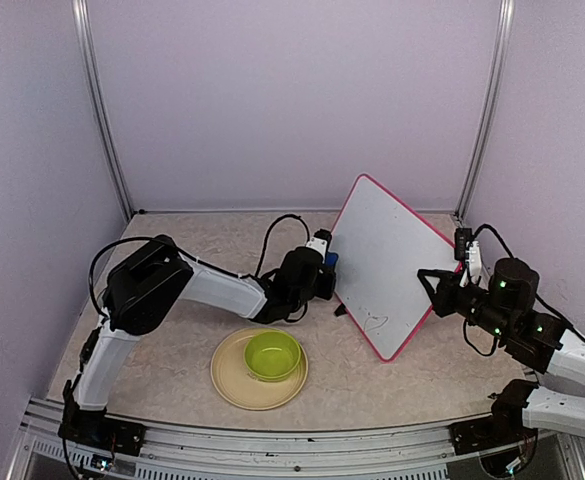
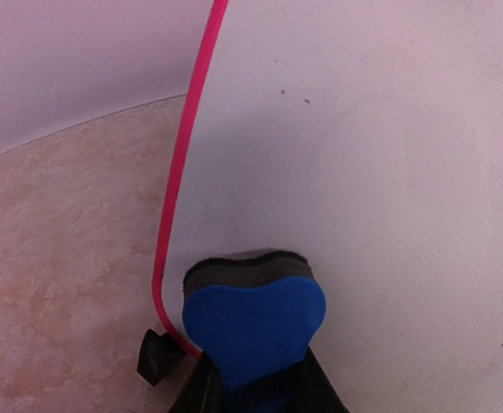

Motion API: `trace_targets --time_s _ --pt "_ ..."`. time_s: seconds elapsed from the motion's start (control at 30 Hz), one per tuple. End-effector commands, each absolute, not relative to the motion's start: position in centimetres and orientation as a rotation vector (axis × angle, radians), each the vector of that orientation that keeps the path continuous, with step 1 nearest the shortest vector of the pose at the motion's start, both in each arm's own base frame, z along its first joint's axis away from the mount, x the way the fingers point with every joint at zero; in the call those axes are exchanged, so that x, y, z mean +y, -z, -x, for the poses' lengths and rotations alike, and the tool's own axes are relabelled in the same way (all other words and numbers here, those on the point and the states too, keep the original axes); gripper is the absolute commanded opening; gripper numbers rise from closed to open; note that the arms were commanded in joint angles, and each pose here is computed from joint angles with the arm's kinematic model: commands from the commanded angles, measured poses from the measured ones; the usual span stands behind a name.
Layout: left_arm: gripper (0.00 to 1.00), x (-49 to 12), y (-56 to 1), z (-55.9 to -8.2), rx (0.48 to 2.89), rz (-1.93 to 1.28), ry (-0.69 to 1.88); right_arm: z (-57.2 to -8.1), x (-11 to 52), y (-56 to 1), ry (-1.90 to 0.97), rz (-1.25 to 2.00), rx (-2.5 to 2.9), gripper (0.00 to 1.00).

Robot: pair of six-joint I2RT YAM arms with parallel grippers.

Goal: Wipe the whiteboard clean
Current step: Erase the center of the whiteboard.

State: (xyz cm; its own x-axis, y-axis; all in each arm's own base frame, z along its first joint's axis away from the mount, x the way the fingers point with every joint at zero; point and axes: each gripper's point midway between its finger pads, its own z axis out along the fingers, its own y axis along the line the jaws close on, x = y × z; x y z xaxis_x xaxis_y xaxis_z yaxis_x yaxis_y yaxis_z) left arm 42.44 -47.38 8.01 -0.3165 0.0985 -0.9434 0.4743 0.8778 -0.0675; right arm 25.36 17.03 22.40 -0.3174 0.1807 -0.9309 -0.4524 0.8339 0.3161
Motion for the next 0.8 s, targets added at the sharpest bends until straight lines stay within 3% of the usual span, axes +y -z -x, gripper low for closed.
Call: trace_targets --time_s 0.0,0.33,0.77 --pt "0.00 -51.9 -6.8 -36.8 1.840 -0.609 0.530 -24.1 19.0 -26.6 -0.817 0.253 1.640 0.00" --pt "0.01 -55.2 -7.2 -30.8 1.772 -0.721 0.624 -24.0 19.0 -26.4 -0.821 0.257 1.640 0.00" --pt "0.00 -57.0 -9.6 -28.9 1.714 -0.765 0.687 -24.3 19.2 -26.3 -0.817 0.257 1.649 0.00"
